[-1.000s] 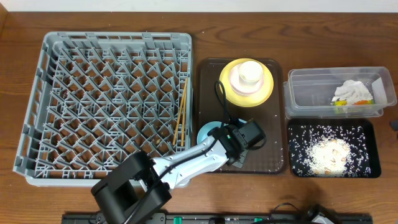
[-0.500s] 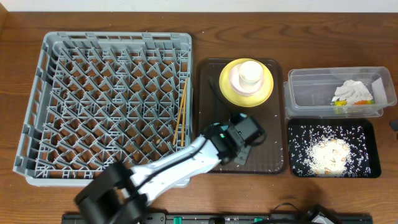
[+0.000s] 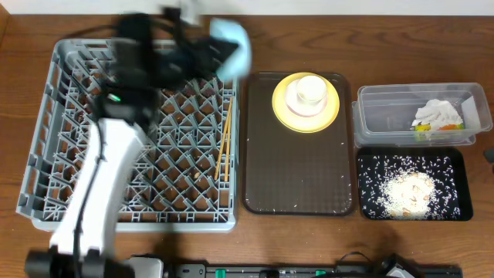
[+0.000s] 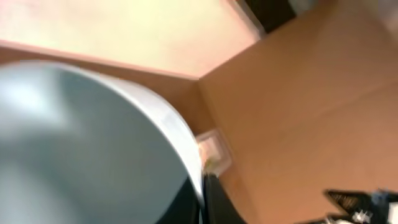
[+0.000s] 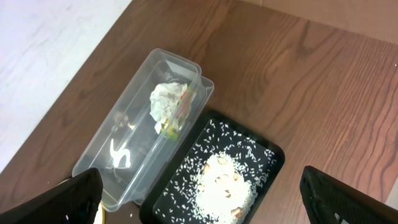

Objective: Sort waste into correct bins and load items into the dishwasher rack
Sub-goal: 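Lift the blue bowl and stand it upright in the rack's top row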

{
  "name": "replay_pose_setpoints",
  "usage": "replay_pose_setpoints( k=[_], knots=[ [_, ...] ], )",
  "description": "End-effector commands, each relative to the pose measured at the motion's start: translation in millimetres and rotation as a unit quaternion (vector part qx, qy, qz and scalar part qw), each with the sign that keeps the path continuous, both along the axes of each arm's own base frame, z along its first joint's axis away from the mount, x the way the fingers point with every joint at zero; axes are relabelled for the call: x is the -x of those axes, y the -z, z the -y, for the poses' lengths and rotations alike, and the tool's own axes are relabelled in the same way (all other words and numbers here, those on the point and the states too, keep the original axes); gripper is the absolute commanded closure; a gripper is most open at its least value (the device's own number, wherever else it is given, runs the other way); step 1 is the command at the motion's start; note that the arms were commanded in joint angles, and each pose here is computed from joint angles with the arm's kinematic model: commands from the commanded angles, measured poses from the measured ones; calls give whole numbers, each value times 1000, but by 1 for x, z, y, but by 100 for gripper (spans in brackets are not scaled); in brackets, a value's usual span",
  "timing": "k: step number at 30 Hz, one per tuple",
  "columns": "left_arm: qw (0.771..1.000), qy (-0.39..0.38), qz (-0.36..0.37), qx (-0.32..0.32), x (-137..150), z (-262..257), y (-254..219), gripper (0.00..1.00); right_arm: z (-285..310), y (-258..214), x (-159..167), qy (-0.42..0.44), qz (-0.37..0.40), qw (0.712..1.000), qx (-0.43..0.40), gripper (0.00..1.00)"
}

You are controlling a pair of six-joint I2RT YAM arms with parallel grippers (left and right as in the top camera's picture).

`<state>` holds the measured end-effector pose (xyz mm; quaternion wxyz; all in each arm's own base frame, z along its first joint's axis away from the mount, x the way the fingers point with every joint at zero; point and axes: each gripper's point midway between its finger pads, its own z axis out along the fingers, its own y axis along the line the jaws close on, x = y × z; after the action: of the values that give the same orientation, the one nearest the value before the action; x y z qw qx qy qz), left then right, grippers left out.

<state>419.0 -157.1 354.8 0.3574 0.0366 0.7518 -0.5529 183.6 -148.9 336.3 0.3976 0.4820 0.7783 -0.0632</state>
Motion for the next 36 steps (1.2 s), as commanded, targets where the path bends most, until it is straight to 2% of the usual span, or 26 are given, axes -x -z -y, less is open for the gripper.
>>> replay_pose_setpoints(
  k=[1, 6, 14, 25, 36],
  knots=[
    [979, 129, -116, 102, 3, -23, 22, 94, 2, 0, 3, 11, 3, 1000, -4, 1],
    [963, 135, -181, 146, -38, -46, 61, 94, 2, 0, 2, 11, 3, 1000, -4, 1],
    [954, 102, -222, 174, -73, -46, 121, 94, 2, 0, 3, 11, 3, 1000, -4, 1],
    [955, 99, -222, 169, -84, -14, 154, 94, 2, 0, 2, 11, 3, 1000, -4, 1],
    [947, 84, -258, 175, -92, -17, 198, 94, 2, 0, 3, 11, 3, 1000, -4, 1]
  ],
)
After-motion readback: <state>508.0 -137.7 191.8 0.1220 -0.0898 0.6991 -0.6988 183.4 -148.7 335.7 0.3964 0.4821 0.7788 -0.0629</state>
